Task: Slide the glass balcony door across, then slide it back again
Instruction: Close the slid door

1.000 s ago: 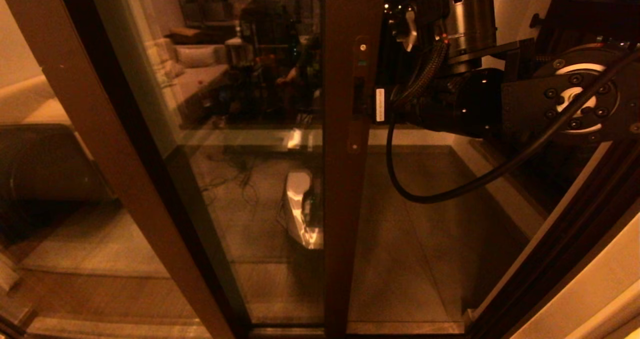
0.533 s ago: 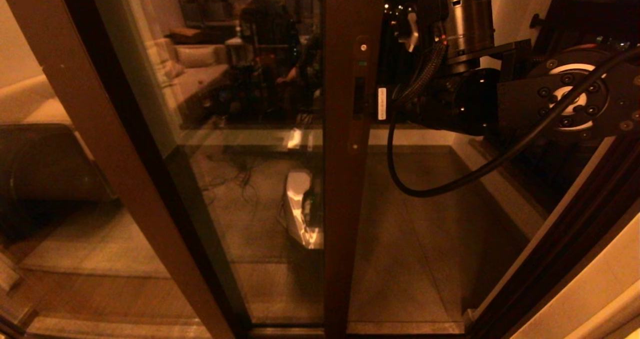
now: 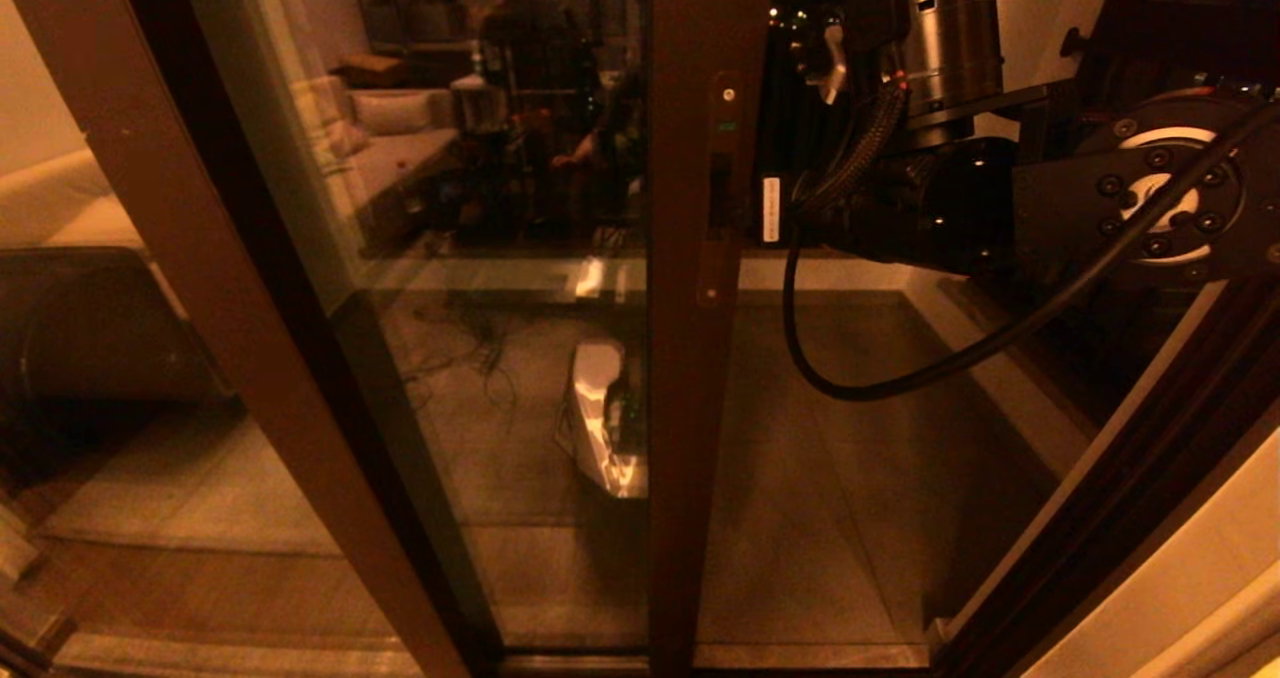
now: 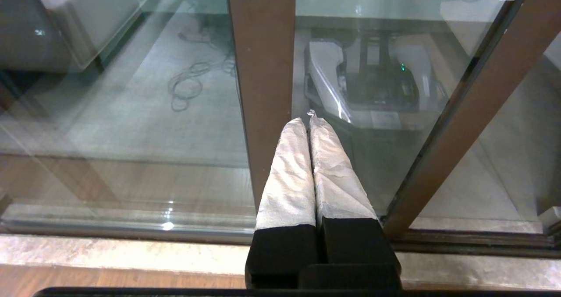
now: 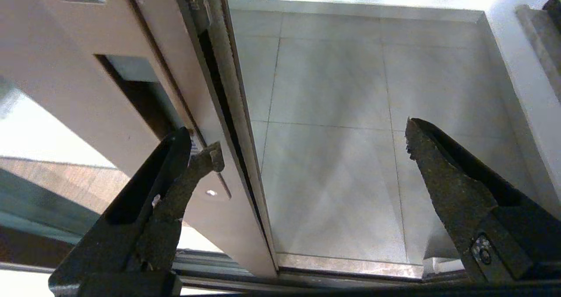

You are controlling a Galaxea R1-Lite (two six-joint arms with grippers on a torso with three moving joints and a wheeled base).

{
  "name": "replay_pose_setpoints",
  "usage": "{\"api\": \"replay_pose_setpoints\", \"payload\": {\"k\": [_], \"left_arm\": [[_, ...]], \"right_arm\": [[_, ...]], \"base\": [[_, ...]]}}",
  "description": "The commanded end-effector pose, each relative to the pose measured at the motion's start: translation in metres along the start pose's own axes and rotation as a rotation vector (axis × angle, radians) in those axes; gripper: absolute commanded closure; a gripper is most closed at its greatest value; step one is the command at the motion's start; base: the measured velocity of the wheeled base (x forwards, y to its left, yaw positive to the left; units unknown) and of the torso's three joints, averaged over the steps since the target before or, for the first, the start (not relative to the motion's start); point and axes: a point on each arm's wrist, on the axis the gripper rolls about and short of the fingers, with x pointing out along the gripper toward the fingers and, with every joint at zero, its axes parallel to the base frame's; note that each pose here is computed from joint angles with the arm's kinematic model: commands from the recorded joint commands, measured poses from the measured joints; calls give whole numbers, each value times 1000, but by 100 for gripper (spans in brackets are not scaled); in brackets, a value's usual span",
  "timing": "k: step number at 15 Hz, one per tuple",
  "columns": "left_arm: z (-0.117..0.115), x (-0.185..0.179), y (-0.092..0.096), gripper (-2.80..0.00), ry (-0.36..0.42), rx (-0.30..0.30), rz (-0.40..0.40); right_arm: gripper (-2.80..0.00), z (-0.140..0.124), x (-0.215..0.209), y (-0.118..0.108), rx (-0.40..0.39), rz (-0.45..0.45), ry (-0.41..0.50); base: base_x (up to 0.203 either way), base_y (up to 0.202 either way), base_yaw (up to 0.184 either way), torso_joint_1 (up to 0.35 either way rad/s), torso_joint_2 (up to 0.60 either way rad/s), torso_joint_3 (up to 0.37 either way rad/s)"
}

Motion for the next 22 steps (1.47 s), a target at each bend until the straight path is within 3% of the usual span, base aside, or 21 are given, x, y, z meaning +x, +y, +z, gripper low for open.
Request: {"api": "replay_pose_setpoints", "payload": {"k": [1, 7, 12, 22], "left_arm": [[0, 0, 0, 0, 0, 0, 0], [0, 0, 0, 0, 0, 0, 0], [0, 0, 0, 0, 0, 0, 0], [0, 0, 0, 0, 0, 0, 0]], "right_arm": [[-280, 3, -5, -5, 6, -9, -8], [-280, 4, -8, -10, 8, -17, -8], [-280, 2, -44, 9, -12, 96, -14], [-280, -12, -10, 26, -13, 86, -13]], "base": [[0, 0, 0, 0, 0, 0], [0, 0, 0, 0, 0, 0], [0, 0, 0, 0, 0, 0], [0, 0, 0, 0, 0, 0]]}}
